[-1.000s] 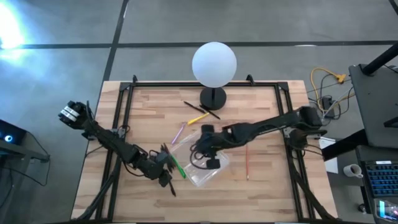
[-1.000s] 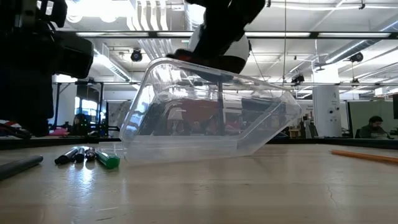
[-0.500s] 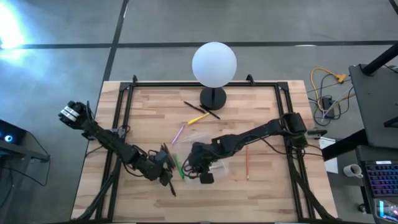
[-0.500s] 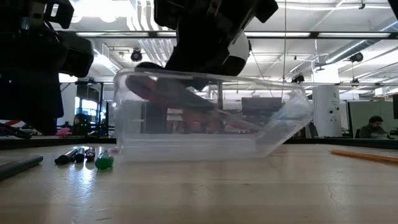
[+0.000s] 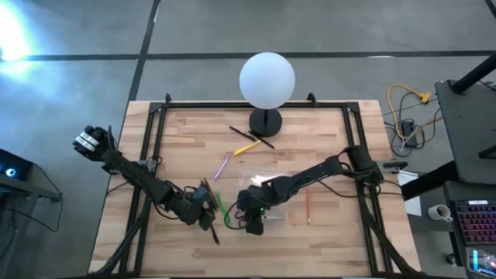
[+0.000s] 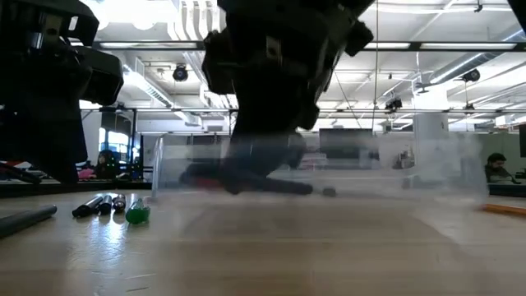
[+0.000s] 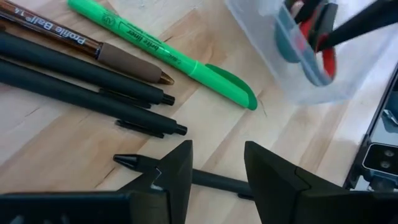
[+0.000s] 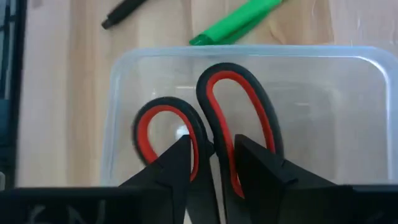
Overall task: Pick & place school supplies into a supply box
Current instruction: Put the black scissors into the transparent supply box, then put the yellow pencil into the transparent supply box
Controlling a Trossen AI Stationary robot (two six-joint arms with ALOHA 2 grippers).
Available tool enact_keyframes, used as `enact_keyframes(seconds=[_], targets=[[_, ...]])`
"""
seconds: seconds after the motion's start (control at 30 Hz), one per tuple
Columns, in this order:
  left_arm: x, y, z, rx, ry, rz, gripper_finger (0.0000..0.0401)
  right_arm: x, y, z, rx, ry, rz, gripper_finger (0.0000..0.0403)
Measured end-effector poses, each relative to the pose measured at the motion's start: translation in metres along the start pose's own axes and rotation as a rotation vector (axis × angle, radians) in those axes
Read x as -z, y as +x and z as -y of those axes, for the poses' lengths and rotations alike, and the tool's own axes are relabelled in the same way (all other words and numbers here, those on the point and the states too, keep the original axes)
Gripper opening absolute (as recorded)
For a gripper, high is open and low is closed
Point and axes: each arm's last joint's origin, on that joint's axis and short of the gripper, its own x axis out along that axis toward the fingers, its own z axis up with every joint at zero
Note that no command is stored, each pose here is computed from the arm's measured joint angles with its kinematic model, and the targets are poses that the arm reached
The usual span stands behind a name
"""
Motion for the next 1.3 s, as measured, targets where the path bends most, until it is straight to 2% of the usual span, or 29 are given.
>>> enact_keyframes(seconds=[0.2,0.3,0.43,0.53,0.67,0.77,0.87,1.03,1.3], targets=[[0.0,0.0,0.001,0.007,0.054,0.001,0.013,-0.001,-0.028,-0.014,0.143,0.024,0.072,0.016],[0.0,0.0,0.001,0.009,0.068,0.001,0.013,0.007,-0.03,-0.015,0.191,0.017,0.02,0.0182],[0.0,0.0,0.001,0.011,0.069,0.0,0.013,0.028,-0.055,-0.026,0.422,0.065,-0.016,0.0197],[0.0,0.0,0.001,0.01,0.069,0.0,0.013,0.045,-0.081,-0.032,0.527,0.217,-0.036,0.0198],[0.0,0.0,0.001,0.01,0.069,0.0,0.013,0.082,-0.103,-0.035,0.66,0.571,-0.058,0.0198],[0.0,0.0,0.001,0.01,0.069,0.0,0.013,0.105,-0.113,-0.037,0.664,0.881,-0.075,0.0198],[0.0,0.0,0.001,0.01,0.069,-0.001,0.013,0.13,-0.102,-0.031,0.682,1.082,-0.162,0.0198],[0.0,0.0,0.001,0.01,0.069,0.0,0.013,0.152,-0.086,-0.019,0.662,1.227,-0.247,0.0194],[0.0,0.0,0.001,0.011,0.057,0.0,0.013,0.163,-0.074,0.0,0.657,1.24,-0.165,0.019]])
